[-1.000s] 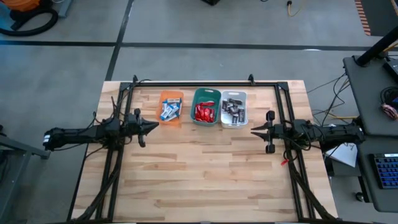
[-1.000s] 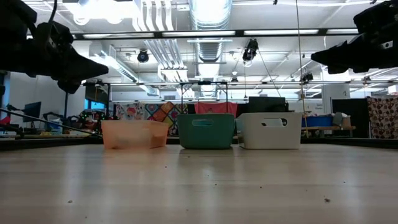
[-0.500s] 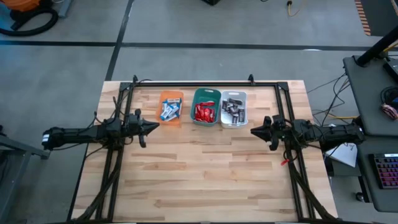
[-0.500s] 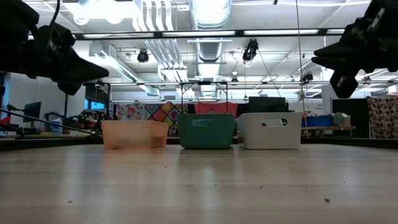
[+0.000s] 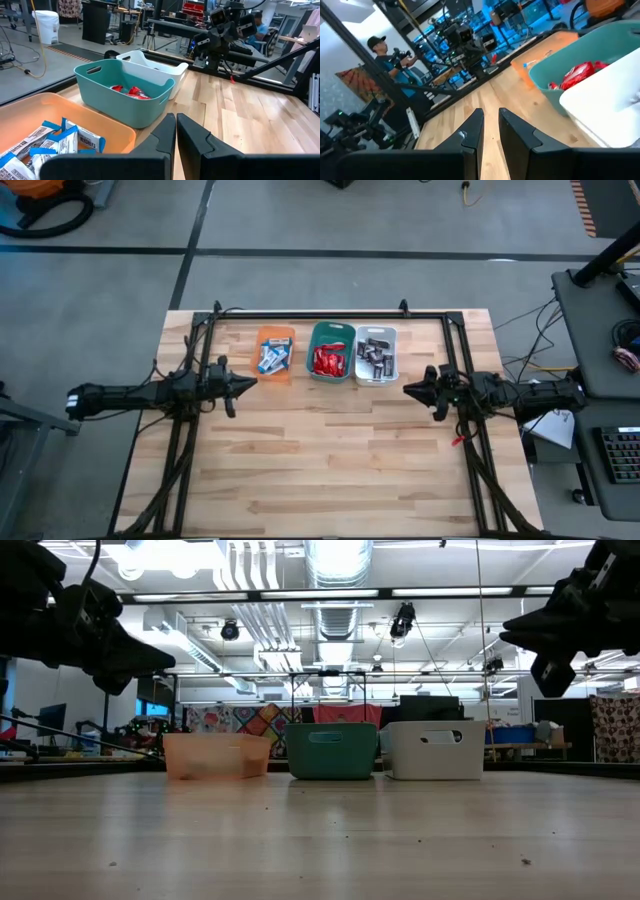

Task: Organize candy in baskets
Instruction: Return to Home Position

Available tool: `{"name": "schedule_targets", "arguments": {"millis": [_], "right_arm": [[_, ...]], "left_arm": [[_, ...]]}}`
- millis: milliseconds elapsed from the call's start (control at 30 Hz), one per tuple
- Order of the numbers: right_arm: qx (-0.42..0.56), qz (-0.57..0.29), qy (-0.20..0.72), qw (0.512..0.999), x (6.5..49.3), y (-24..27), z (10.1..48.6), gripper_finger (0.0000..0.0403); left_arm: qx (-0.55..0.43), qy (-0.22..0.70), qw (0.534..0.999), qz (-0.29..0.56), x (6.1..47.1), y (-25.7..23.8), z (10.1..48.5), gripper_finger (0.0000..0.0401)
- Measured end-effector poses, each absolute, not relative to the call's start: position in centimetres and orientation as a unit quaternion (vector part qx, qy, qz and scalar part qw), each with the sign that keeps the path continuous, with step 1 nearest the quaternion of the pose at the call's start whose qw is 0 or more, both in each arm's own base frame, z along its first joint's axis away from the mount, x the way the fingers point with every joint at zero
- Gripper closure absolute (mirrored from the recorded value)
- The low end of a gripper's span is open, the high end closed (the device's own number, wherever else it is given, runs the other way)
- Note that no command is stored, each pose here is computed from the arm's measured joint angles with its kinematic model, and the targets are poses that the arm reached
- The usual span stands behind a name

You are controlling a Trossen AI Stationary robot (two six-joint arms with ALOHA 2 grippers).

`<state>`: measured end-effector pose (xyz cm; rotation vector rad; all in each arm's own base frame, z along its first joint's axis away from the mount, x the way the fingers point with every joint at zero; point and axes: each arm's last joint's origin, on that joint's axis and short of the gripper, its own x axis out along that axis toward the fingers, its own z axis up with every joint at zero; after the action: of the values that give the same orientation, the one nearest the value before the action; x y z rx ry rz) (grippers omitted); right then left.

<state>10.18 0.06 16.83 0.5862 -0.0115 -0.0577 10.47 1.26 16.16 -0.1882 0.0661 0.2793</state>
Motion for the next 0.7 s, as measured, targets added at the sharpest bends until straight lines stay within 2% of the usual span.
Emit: {"name": "schedule_targets", "arguments": {"millis": [533,600,700], "right_arm": [[0.231,-0.03,0.008,0.972,10.15,0.08,16.73,0.0351],[0.176,-0.057,-0.018,0.982,10.17,-0.11,17.18,0.0351],[0.002,-0.058,0.016,0.998,10.22,-0.08,16.52,0.0351]], "left_arm": [[-0.093,0.044,0.985,0.14,10.59,1.27,15.98,0.0401],[-0.093,0.043,0.985,0.14,10.59,1.27,16.0,0.0401],[-0.093,0.043,0.985,0.139,10.58,1.27,16.0,0.0401]]}}
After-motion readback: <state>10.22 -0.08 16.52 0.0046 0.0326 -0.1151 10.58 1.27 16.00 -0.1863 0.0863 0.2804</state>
